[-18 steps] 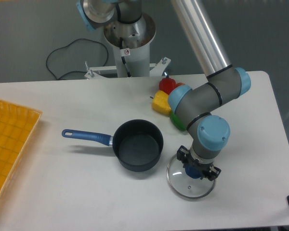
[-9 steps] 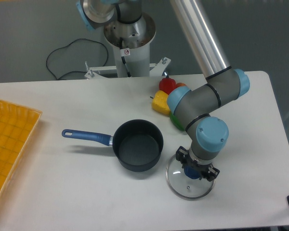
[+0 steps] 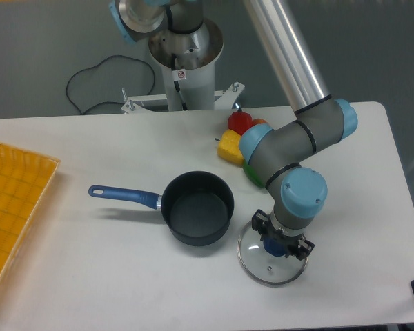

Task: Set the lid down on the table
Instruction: 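Hold the lid flat on the table and open the gripper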

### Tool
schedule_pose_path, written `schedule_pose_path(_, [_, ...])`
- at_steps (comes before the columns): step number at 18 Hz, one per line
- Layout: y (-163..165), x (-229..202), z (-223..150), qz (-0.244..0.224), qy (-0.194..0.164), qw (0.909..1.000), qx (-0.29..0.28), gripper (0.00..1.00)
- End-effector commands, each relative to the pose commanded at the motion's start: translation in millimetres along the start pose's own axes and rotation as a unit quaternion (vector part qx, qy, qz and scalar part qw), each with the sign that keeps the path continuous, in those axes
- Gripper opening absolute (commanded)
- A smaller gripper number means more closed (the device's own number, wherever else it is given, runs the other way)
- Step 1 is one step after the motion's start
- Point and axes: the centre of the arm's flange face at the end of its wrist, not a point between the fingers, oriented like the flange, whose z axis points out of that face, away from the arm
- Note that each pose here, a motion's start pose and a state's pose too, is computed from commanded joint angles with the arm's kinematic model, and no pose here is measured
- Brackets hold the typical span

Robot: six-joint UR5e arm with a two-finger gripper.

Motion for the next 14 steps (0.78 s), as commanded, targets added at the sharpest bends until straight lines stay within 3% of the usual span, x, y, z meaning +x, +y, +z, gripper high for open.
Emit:
schedule_pose_path(7, [-1.2, -0.2, 1.7, 0.000, -0.003, 1.0000, 0.002, 0.46])
schedule_pose_path(11, [-1.2, -0.3, 2.8, 0.002, -0.003, 1.0000, 0.001, 0.56])
schedule_pose_path(14, [-1.1, -0.1, 3.3, 0.002, -0.003, 1.0000, 0.001, 0.73])
